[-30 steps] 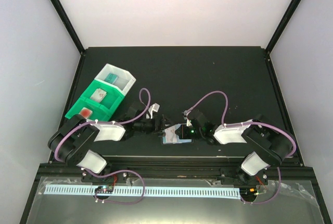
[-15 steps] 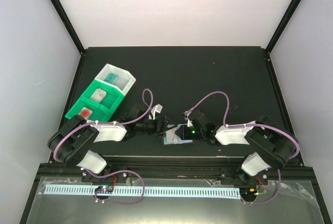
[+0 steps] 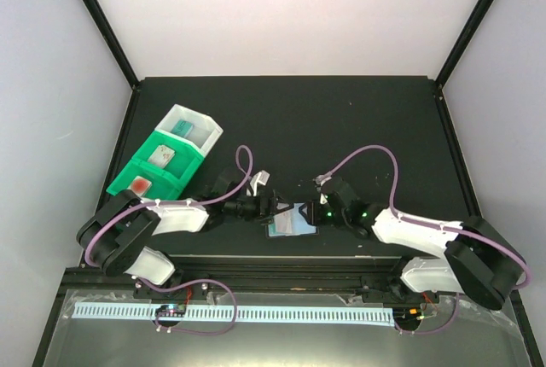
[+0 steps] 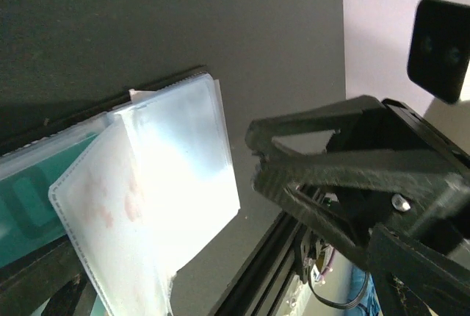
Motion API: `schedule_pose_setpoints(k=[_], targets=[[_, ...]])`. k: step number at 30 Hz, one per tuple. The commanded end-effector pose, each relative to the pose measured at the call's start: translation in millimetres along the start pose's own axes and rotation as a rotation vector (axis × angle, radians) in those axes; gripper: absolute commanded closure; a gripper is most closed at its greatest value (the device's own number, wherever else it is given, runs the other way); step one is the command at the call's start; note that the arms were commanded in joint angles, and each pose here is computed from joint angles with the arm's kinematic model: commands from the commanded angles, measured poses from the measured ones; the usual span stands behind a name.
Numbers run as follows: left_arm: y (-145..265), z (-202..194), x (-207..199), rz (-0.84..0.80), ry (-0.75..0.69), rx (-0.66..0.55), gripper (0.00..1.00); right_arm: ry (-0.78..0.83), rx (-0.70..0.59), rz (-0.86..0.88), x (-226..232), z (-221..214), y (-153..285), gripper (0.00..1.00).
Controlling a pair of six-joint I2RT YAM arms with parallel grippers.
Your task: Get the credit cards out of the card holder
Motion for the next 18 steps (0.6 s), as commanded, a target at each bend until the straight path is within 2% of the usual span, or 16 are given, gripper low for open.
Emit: schedule_pose_setpoints(k=[1,6,14,18], targets=[[-3.0,17.0,-25.3,-0.063,-0.045,-0.037,0.01,0.008,-0.032,-0.109,-30.6,4.3,1.8,0.64],[-13.7,15.3,-37.0,-0.083,-0.059,-0.017,0.01,-0.012,-0.007,-0.121,-44.6,-2.0,-6.5,0.64],[-26.0,14.9,-63.9,-0.153,-0.092,0.012,0.01,-0.019,0.044,-0.097,-49.7,-14.0,-15.6,0.71],[-21.5,14.8,-61.3,-0.119,-0.107,0.002,0.01,-0.021,0.037,-0.089,-48.7,-14.1,-11.6,0.73]])
Point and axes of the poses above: each gripper's point midway between its finger pads, its own y axis back along the fingers, its own x axis along the line the jaws close on, z = x × y, the point moved 3 cm from there along y, back along the fingers, and after that the axes turned 14 degrees about -y, right-handed, at the moved point
